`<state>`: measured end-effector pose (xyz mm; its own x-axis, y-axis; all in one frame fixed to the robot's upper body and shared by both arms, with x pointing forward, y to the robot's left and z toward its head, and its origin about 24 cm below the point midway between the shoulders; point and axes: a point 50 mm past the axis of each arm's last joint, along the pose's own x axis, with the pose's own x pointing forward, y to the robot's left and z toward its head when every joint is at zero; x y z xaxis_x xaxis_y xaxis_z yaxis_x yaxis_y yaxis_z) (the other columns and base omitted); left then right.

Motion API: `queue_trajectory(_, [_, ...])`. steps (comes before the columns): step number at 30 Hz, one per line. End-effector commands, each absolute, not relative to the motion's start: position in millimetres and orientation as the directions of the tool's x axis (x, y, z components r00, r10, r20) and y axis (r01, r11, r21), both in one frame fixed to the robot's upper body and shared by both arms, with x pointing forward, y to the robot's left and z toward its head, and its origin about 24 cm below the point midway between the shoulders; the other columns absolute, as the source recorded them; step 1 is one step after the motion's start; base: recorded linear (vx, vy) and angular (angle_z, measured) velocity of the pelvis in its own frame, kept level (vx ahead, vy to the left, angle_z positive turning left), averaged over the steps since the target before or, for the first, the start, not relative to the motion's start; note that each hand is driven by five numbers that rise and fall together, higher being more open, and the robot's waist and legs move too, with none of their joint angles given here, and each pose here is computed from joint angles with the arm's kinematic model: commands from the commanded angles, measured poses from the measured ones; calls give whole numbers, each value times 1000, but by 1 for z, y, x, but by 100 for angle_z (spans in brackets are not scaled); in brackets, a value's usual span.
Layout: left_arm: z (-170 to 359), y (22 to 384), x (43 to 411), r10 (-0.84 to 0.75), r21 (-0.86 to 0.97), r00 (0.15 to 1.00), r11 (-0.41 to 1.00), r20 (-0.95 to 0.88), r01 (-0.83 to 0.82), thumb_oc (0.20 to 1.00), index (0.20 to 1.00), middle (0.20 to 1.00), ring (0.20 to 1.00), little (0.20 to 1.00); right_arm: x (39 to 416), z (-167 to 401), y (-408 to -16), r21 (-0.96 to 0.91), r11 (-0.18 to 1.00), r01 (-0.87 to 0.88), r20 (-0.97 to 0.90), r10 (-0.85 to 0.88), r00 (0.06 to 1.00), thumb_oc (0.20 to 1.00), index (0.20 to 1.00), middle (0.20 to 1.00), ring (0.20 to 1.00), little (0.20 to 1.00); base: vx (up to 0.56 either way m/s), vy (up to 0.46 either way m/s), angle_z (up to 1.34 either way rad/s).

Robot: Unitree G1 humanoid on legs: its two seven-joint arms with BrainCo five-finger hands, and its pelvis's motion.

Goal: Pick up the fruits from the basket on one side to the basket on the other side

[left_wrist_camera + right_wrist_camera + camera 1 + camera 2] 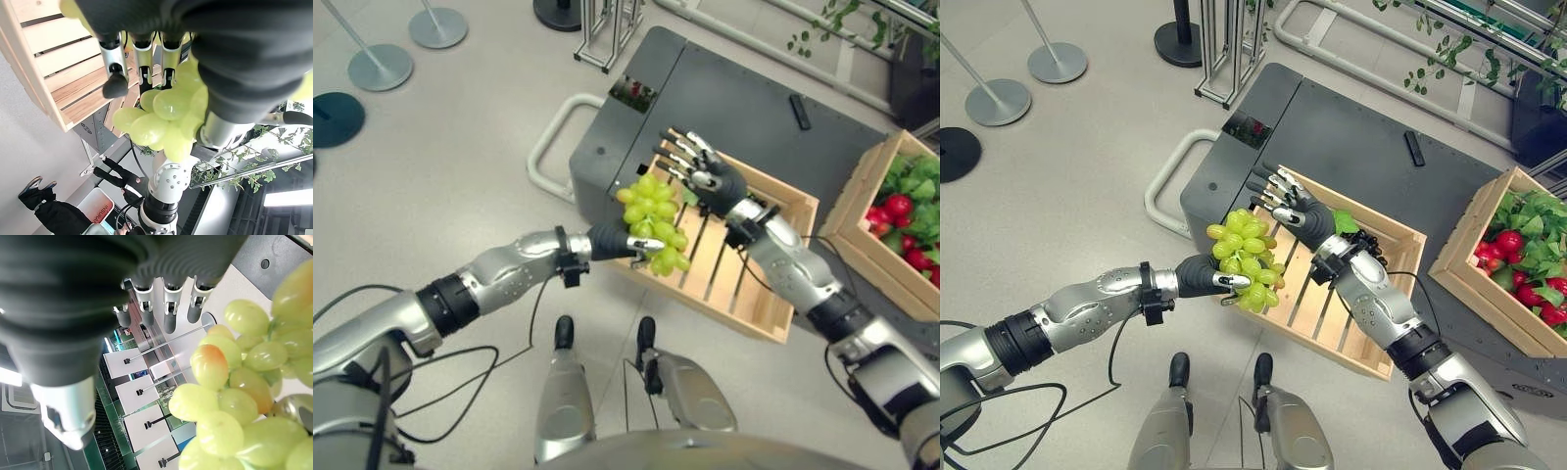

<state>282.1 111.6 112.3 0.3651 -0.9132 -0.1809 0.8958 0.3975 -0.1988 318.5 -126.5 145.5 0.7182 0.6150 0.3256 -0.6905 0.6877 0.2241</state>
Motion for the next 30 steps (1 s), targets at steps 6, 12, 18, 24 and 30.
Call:
queue_trajectory(6, [160,111,279,-934,-80,353,349,52,934,200,200,200,200,200,316,173,-149,165,733,-660,450,540,711,1000,1000,1000,1000,1000,4,-13,0])
queue_trajectory(12, [164,144,282,-876,-67,474,470,89,880,200,200,200,200,200,313,165,-180,179,795,-580,425,469,774,1000,1000,1000,1000,1000,0,-84,5])
queue_trajectory(18, [155,188,282,-754,-112,639,629,152,769,200,200,200,200,200,303,155,-204,210,828,-520,427,401,811,1000,1000,1000,1000,1000,-33,-124,14])
queue_trajectory(24, [140,226,272,-587,-185,776,756,233,628,200,200,200,200,200,297,152,-217,219,848,-483,434,359,826,1000,1000,1000,1000,1000,-32,-98,12])
queue_trajectory(30, [134,250,264,-454,-208,840,828,297,520,200,200,200,200,200,297,166,-224,167,859,-484,461,366,808,1000,1000,1000,1000,1000,-92,-66,17])
